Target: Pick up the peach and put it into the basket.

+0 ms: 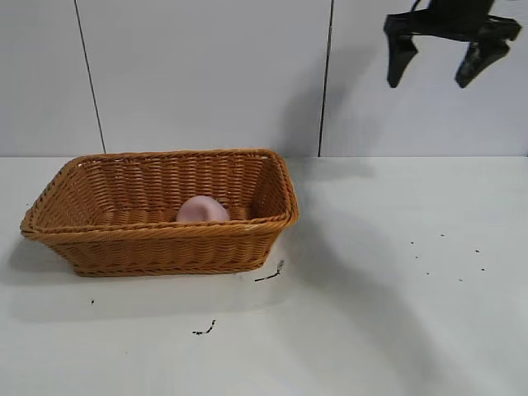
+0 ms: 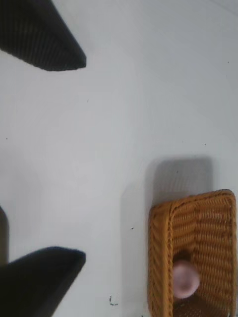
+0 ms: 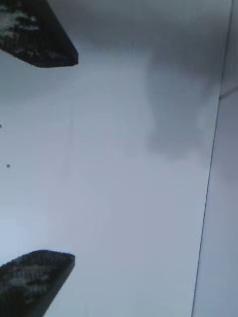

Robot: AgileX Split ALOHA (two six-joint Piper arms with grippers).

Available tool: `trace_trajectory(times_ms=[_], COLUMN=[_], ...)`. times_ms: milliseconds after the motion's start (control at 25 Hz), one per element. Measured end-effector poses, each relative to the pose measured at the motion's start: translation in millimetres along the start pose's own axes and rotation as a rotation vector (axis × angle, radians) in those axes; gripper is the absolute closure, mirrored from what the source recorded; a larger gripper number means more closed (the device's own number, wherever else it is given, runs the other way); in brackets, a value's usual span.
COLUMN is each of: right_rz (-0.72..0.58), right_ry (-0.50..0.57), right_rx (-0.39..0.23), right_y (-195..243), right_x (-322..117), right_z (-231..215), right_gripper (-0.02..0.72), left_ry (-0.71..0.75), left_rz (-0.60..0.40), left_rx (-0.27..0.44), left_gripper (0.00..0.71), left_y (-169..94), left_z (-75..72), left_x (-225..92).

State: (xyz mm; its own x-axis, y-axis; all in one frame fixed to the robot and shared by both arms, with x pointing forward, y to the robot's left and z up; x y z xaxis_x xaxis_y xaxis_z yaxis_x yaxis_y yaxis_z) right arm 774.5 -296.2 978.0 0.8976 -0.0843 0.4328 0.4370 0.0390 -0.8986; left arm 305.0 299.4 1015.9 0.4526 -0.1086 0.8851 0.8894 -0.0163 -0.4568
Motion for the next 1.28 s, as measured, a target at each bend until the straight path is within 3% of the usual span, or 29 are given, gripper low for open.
trace_trajectory(times_ms=[240,400,640,920,1040,1280], right_rz=[-0.004,0.051,0.154,0.176,0.107,-0.213], right_ry=[0.060,0.066,0.048,0.046,0.043,0.035], right_rx=[-0.022,-0.032,-0.018,-0.019,-0.017,-0.005], right_y=[-16.5,-37.6,-95.1,-158.5,-173.3,-191.7], right_x=[-3.1,-31.1,-117.6,-241.7,-285.5,-336.9], right_z=[-28.4,-29.9,-24.9,-23.7,-23.9,-24.3], right_gripper=[0.008,0.008,0.008,0.008,0.008,0.008], left_ry=[0.000,0.000,0.000,0.000,0.000,0.000], left_rz=[0.000,0.000,0.000,0.000,0.000,0.000], left_rx=[0.000,0.000,0.000,0.000,0.000,0.000], left_gripper=[0.017,0.017,0.017,0.017,0.017,0.017], left_y=[0.0,0.0,0.0,0.0,0.0,0.0], left_z=[0.0,0.0,0.0,0.0,0.0,0.0], left_x=[0.0,0.0,0.0,0.0,0.0,0.0])
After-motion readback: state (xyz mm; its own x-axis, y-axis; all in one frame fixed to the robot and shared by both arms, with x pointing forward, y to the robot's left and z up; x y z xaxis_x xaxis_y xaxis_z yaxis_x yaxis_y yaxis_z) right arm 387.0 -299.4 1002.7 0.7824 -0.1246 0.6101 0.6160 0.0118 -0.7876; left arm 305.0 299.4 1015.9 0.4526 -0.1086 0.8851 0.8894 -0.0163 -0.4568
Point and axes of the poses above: a point on each arm's last joint axis where the gripper is mounted, y pointing out along that axis toward the gripper, z along the wrist's bending axis when the last joint is at zero, x = y × z, the point moved 8 cm from there along y, pointing out along that axis toward the gripper, and after that the axes turned 8 degrees about y, right-handed, at the moved point
